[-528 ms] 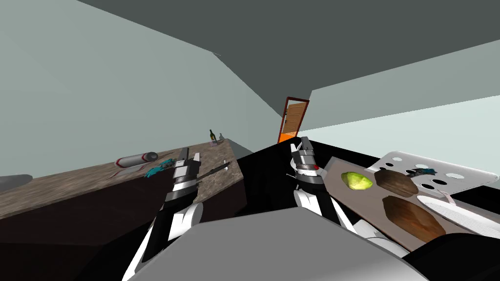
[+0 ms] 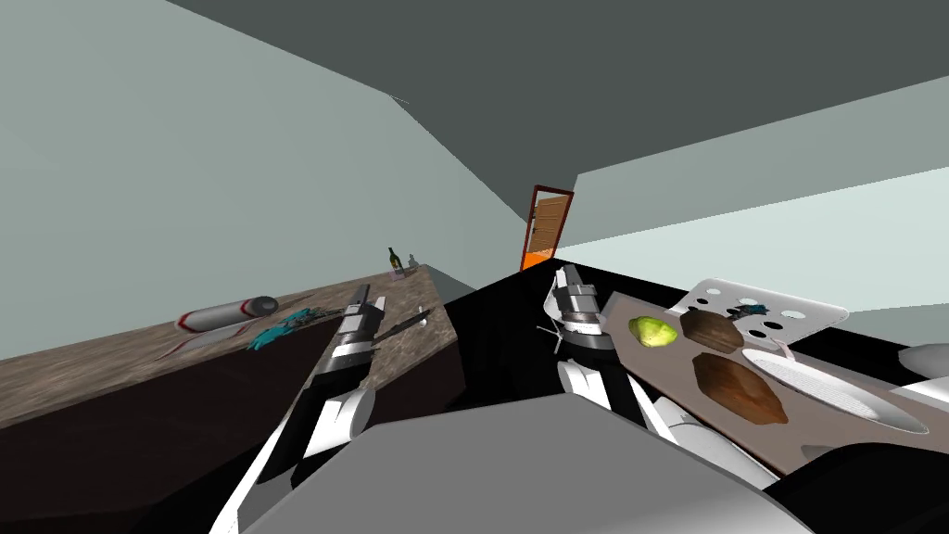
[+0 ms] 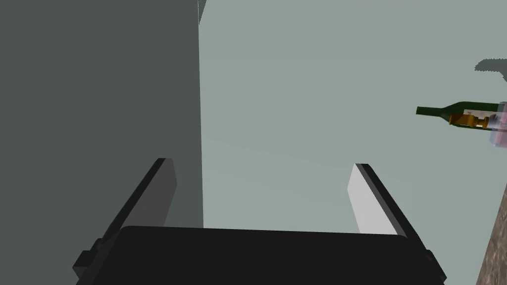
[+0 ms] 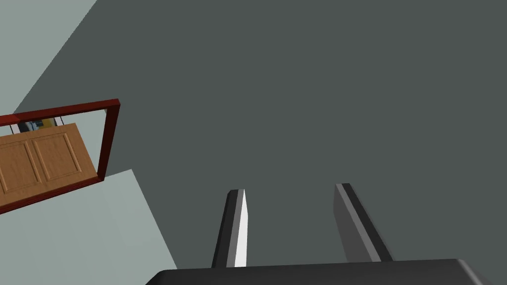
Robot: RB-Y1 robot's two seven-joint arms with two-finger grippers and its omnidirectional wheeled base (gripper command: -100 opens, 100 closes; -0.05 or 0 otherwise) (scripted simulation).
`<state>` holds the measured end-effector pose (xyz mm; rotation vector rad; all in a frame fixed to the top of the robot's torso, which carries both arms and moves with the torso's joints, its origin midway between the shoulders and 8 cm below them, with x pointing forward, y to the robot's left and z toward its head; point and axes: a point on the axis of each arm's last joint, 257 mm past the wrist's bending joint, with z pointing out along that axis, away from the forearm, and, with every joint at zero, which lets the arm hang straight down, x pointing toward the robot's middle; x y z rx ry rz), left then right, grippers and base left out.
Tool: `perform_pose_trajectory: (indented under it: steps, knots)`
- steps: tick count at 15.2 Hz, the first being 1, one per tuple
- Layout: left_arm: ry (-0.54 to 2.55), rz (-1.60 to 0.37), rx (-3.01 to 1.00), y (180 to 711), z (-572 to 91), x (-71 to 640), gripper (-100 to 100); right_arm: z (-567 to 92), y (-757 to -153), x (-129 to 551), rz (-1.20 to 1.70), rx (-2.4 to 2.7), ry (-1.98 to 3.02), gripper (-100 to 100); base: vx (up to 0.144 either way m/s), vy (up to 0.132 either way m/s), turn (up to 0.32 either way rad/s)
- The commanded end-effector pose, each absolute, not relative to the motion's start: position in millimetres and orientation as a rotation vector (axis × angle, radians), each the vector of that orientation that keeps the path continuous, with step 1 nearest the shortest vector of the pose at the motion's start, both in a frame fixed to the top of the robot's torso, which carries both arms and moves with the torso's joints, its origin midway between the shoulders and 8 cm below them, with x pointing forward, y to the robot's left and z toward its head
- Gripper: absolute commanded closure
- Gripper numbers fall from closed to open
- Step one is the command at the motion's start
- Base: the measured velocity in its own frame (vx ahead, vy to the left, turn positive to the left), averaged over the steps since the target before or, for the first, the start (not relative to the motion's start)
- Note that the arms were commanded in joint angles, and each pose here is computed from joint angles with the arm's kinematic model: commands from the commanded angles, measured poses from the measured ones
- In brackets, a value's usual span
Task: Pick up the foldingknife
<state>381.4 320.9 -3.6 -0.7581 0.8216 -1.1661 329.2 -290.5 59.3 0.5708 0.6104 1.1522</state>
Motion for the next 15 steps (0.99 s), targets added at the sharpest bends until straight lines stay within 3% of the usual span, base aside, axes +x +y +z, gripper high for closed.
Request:
perform_pose_trajectory:
  steps: [1,15]
  knots:
    - [0.877,-1.154,-0.81,332.6,-23.2,391.9,-100,59.3,-290.5,329.2,1.152,0.571,0.61,0,-0.014,-0.002,-0.11]
    - [1.076,-1.064,-1.075,390.2,-104.7,420.9,-100,59.3,-290.5,329.2,1.152,0.571,0.61,0,-0.013,-0.001,-0.117]
